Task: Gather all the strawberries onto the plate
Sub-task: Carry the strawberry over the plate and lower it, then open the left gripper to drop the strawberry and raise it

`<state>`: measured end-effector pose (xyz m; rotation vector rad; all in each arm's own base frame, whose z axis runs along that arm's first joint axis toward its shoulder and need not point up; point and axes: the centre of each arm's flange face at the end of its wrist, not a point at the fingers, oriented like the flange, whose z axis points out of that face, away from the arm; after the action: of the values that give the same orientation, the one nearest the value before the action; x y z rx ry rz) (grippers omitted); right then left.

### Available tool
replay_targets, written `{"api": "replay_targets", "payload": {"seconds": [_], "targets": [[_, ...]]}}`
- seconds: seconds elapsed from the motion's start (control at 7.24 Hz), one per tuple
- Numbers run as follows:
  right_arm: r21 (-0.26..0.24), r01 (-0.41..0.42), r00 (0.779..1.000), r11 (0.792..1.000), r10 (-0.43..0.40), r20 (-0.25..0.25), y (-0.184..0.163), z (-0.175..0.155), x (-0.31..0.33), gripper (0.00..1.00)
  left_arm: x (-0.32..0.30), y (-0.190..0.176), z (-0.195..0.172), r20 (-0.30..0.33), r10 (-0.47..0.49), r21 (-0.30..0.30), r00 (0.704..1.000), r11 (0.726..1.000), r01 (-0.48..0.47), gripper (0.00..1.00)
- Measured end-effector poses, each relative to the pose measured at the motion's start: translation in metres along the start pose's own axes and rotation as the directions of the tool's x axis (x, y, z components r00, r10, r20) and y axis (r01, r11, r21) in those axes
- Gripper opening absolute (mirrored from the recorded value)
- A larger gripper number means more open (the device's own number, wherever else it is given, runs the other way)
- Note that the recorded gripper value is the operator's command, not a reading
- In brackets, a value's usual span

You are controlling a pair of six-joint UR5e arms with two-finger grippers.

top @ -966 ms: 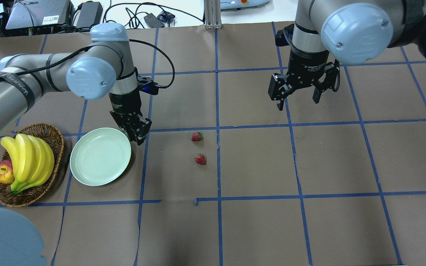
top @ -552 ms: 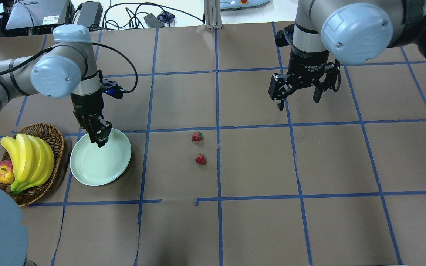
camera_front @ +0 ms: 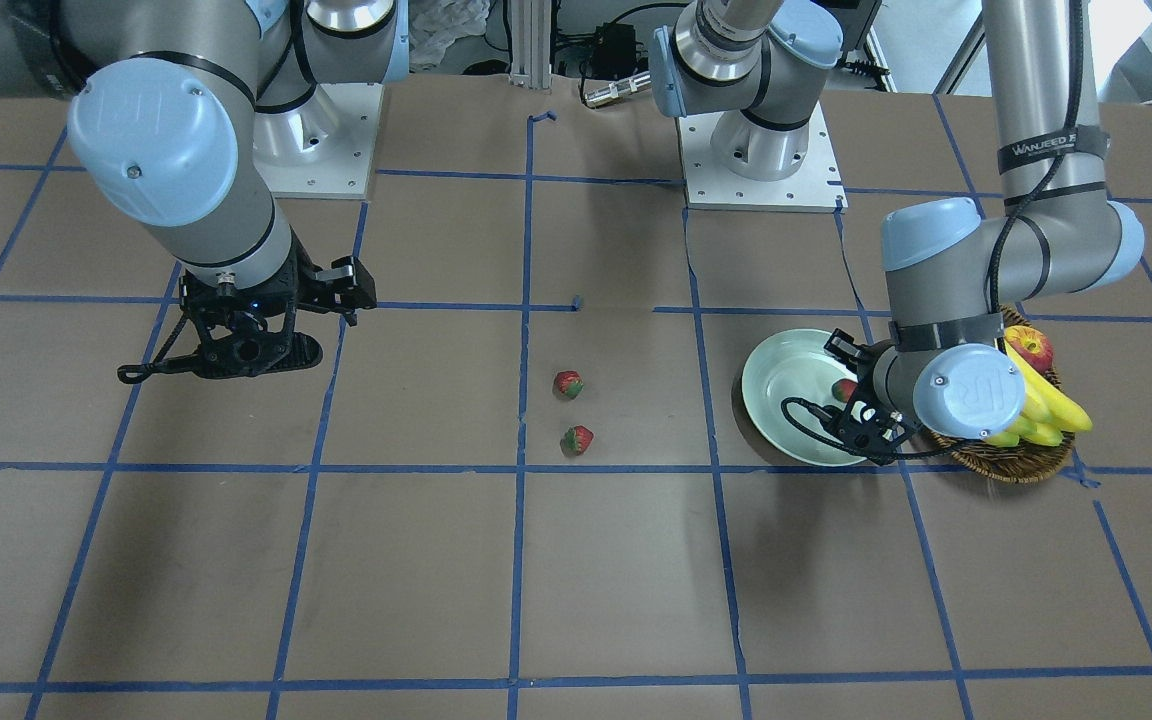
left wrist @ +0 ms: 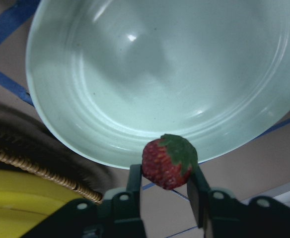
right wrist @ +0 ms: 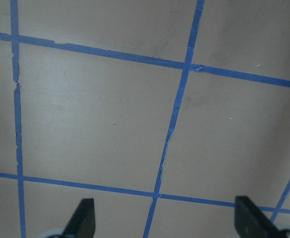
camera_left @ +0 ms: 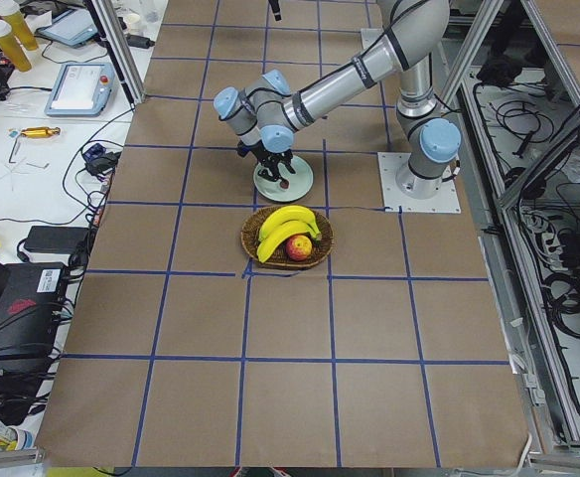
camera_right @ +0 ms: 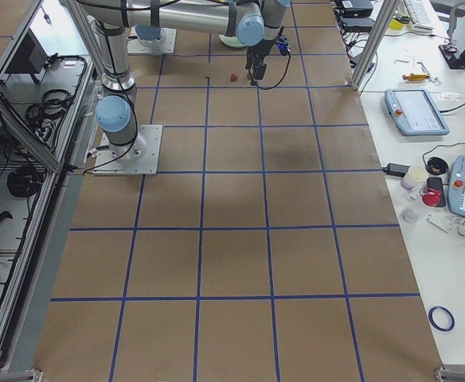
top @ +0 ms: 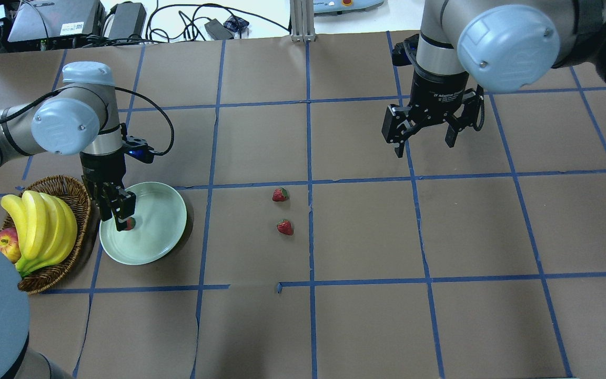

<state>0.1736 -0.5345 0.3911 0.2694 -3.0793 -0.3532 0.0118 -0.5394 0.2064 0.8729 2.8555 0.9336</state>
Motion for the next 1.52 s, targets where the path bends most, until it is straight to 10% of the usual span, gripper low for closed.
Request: {"api": "replay_targets", "payload": {"seconds": [0.83, 1.52], "targets": [[0.018, 0.002, 1.000, 1.000, -0.002, -0.009, -0.002, -0.002, 0.002, 1.00, 0.057, -0.030, -0.071, -0.058, -0.228, 0.212, 0.972, 0.949, 0.235, 1.00], [0.018, -0.006, 1.000, 1.000, 0.007, -0.015, -0.002, -0.004, 0.007, 1.00, 0.172, -0.109, -0.093, -0.305, -0.423, 0.360, 0.853, 0.778, 0.514, 1.00]]}}
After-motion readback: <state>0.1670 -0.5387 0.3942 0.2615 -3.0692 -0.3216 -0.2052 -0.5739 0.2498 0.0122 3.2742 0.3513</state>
